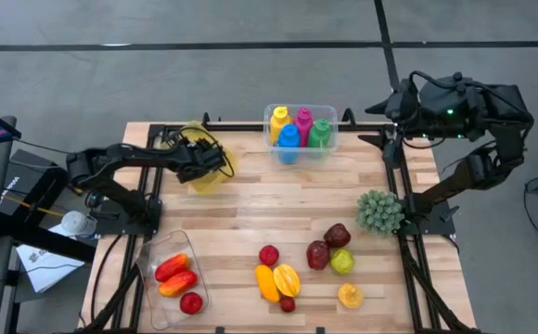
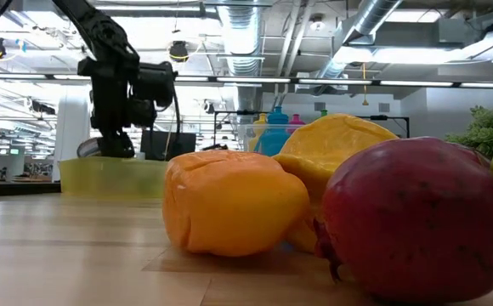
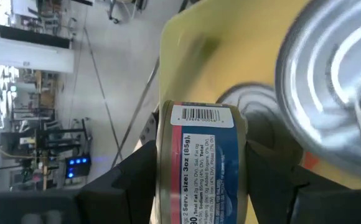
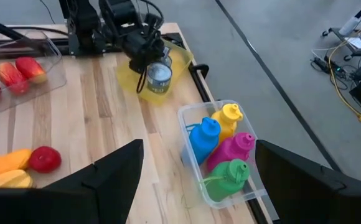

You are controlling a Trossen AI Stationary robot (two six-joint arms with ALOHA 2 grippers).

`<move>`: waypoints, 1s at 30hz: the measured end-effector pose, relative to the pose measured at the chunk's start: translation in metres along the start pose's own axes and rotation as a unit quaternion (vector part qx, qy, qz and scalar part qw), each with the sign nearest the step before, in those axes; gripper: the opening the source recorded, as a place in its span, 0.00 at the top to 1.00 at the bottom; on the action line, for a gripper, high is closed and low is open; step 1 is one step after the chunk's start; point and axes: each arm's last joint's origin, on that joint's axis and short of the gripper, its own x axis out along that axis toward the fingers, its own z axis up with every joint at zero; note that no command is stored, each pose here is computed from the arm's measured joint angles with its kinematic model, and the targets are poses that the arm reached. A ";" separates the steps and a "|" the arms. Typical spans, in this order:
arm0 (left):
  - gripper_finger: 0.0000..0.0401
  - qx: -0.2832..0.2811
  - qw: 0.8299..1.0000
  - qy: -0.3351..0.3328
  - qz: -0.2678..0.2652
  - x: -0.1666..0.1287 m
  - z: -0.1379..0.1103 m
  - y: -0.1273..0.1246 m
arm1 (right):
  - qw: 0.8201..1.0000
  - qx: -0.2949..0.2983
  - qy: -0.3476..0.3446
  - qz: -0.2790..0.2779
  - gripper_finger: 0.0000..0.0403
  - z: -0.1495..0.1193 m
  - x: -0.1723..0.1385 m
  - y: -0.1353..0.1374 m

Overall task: Pick & Place Food Item
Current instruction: Put the blue tuna can into the yellow bin

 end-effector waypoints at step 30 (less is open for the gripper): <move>0.52 -0.031 0.999 -0.016 -0.002 0.019 0.015 0.002 | 1.000 -0.005 0.002 0.014 0.25 0.002 0.003 0.007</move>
